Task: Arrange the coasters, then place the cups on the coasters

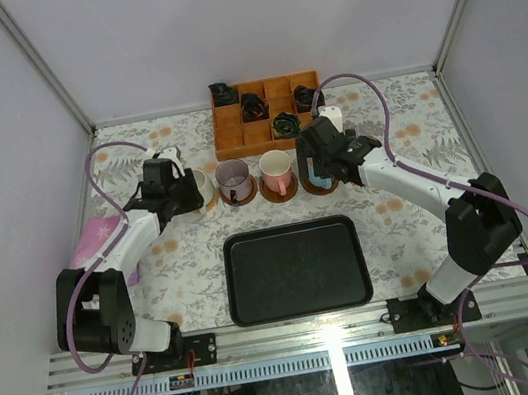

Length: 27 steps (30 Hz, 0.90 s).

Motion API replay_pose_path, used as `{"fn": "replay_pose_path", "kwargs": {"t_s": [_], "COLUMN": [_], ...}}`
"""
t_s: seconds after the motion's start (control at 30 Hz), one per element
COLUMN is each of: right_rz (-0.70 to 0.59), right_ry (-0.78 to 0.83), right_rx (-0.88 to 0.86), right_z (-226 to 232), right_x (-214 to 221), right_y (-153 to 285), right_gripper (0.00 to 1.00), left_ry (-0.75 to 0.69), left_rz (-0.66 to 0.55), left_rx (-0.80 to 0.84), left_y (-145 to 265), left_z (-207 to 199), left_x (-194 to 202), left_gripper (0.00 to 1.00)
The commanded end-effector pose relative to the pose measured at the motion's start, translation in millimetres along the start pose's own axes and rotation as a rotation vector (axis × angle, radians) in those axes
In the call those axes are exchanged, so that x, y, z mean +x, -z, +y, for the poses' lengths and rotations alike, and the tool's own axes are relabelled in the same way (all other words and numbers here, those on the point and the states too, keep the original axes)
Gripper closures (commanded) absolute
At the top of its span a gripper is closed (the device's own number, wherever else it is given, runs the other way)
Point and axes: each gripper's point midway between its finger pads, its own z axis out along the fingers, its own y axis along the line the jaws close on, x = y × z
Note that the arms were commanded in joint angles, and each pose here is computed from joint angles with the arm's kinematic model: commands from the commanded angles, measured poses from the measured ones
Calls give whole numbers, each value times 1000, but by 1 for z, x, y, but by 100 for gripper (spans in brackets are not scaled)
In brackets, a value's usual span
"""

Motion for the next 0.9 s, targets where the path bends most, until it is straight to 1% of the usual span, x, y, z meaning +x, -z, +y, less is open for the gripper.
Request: {"fn": "replay_pose_path", "kwargs": {"t_s": [0.0, 0.23, 0.87], "right_rz": [-50, -49, -50], "right_ry": [-43, -45, -38], "right_rx": [-24, -24, -32], "right_z": [4, 3, 6], "right_x": [-17, -17, -19], "right_y": [7, 7, 7], "right_gripper": [1, 1, 1], "left_ry": [-14, -7, -7], "left_rz": [-23, -2, 57], "left_rx": [1, -21, -94], "left_y": [5, 4, 7], "left_z": [1, 5, 19], "left_x": [-7, -1, 14], "left_gripper": [55, 51, 50]}}
